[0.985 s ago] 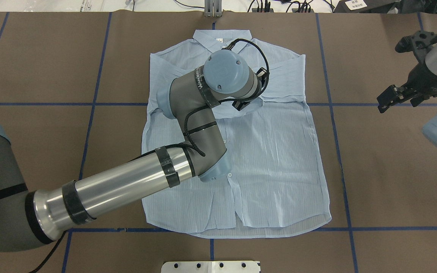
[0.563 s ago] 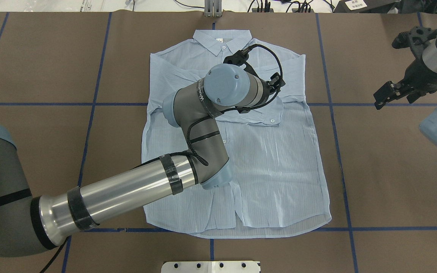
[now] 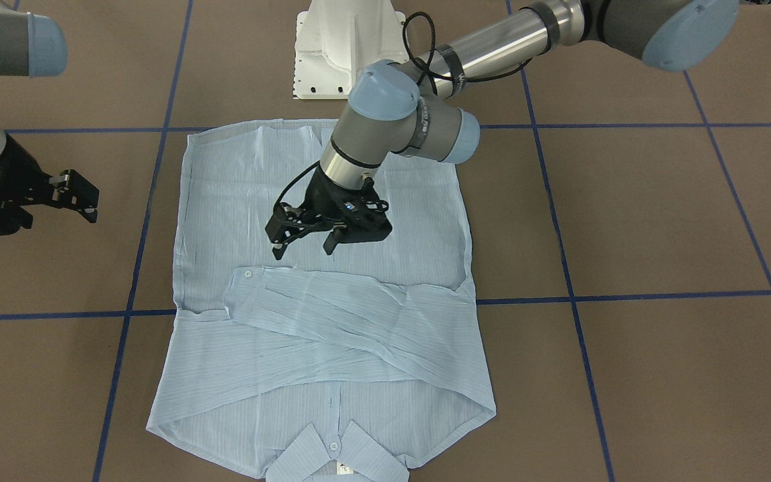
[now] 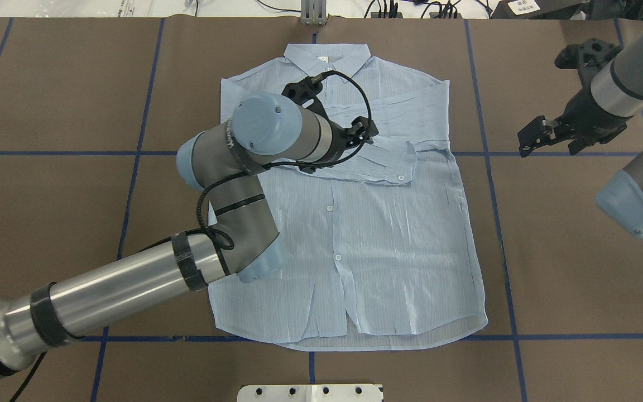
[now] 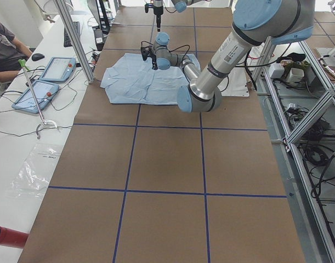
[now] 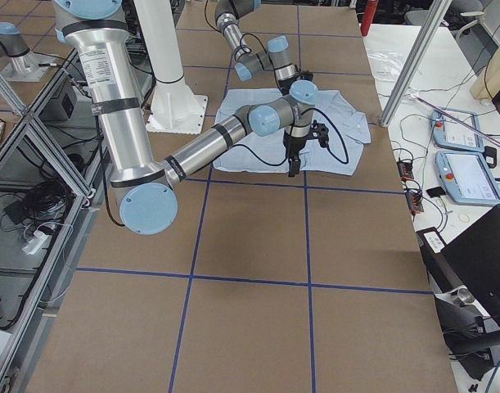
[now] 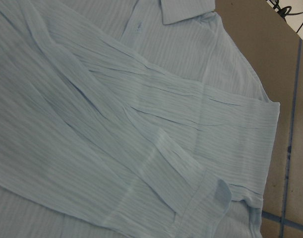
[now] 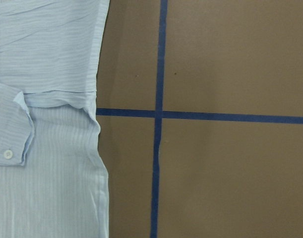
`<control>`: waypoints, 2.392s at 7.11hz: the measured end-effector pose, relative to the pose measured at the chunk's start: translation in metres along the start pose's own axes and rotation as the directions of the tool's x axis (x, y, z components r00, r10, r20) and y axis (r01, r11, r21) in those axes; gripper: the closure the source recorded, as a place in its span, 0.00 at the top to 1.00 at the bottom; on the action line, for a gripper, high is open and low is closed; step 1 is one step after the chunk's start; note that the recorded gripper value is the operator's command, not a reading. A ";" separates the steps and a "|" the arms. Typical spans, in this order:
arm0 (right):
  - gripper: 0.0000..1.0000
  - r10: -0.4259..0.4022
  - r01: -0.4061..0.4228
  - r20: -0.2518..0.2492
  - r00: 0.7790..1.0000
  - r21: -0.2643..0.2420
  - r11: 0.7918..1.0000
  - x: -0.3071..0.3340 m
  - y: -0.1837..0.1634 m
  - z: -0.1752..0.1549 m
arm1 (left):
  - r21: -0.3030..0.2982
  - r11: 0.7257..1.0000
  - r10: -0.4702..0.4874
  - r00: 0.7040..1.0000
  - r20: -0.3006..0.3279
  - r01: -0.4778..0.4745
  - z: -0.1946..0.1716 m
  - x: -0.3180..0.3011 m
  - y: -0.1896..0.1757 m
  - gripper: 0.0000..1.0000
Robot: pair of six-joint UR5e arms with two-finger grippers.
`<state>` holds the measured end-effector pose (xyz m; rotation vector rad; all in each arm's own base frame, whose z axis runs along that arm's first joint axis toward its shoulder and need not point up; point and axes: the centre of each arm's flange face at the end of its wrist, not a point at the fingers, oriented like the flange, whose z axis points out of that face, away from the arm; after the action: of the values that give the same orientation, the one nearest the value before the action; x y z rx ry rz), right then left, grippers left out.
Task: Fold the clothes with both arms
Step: 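Release the sleeve with the left gripper while the right gripper moves to the hem, then lower both grippers to the hem corners nearest the robot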
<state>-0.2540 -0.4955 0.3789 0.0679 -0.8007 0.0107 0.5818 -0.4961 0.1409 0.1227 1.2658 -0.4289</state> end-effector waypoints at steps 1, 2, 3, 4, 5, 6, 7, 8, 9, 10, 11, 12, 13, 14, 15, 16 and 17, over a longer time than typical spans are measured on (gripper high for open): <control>1.00 0.040 -0.041 0.021 0.999 0.039 0.998 -0.019 0.030 0.018 | 0.000 0.998 0.061 0.997 0.039 -0.061 -0.029 -0.026 -0.002 1.00; 1.00 0.070 -0.072 0.039 0.997 0.053 0.996 -0.034 0.064 0.031 | 0.000 0.993 0.116 0.991 0.071 -0.116 -0.060 -0.051 -0.002 1.00; 1.00 0.087 -0.089 0.046 0.995 0.041 0.995 -0.047 0.097 0.040 | -0.004 0.985 0.172 0.980 0.101 -0.172 -0.090 -0.076 0.000 1.00; 1.00 0.089 -0.091 0.055 0.995 0.026 0.996 -0.054 0.129 0.048 | -0.011 0.976 0.215 0.969 0.122 -0.215 -0.115 -0.097 0.003 1.00; 1.00 0.071 -0.073 0.077 0.994 0.021 0.997 -0.055 0.160 0.057 | -0.015 0.971 0.238 0.962 0.132 -0.238 -0.131 -0.111 0.005 1.00; 1.00 0.039 -0.041 0.091 0.995 0.022 0.999 -0.056 0.188 0.070 | -0.017 0.969 0.247 0.960 0.135 -0.247 -0.137 -0.117 0.006 1.00; 1.00 0.016 -0.017 0.083 0.996 0.018 1.000 -0.058 0.208 0.087 | -0.017 0.968 0.250 0.959 0.136 -0.250 -0.140 -0.119 0.006 1.00; 1.00 0.003 -0.004 0.071 0.997 0.013 1.000 -0.062 0.216 0.103 | -0.018 0.968 0.251 0.958 0.136 -0.251 -0.141 -0.119 0.007 1.00; 1.00 -0.006 0.005 0.063 0.998 0.010 1.000 -0.067 0.220 0.115 | -0.018 0.968 0.252 0.958 0.136 -0.252 -0.141 -0.119 0.007 1.00; 1.00 -0.012 0.012 0.050 0.999 0.004 1.000 -0.069 0.224 0.126 | -0.017 0.968 0.252 0.958 0.135 -0.252 -0.141 -0.119 0.007 1.00; 0.99 -0.016 0.016 0.041 0.999 -0.006 1.000 -0.069 0.228 0.132 | -0.016 0.967 0.253 0.958 0.134 -0.253 -0.142 -0.118 0.007 1.00; 0.97 -0.020 0.021 0.038 0.999 -0.017 1.000 -0.070 0.232 0.136 | -0.016 0.967 0.253 0.958 0.133 -0.253 -0.142 -0.118 0.007 1.00; 0.89 -0.025 0.026 0.038 0.999 -0.028 0.999 -0.072 0.236 0.138 | -0.016 0.967 0.253 0.958 0.132 -0.253 -0.142 -0.118 0.007 1.00; 0.82 -0.023 0.025 0.038 0.999 -0.040 0.999 -0.073 0.239 0.140 | -0.015 0.967 0.253 0.958 0.132 -0.253 -0.142 -0.117 0.007 1.00; 0.72 -0.017 0.019 0.039 0.999 -0.050 0.999 -0.074 0.242 0.141 | -0.015 0.967 0.253 0.958 0.131 -0.253 -0.142 -0.117 0.007 0.99; 0.58 -0.009 0.012 0.038 0.999 -0.056 0.998 -0.074 0.244 0.141 | -0.015 0.967 0.253 0.958 0.131 -0.253 -0.142 -0.117 0.007 0.99; 0.40 0.000 0.002 0.034 0.999 -0.060 0.998 -0.073 0.244 0.142 | -0.015 0.967 0.253 0.958 0.131 -0.253 -0.142 -0.117 0.007 0.99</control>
<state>-0.4158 -0.2596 0.4391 0.0117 -0.8340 -0.0157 0.4299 -0.4154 0.2065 0.2511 1.1018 -0.2127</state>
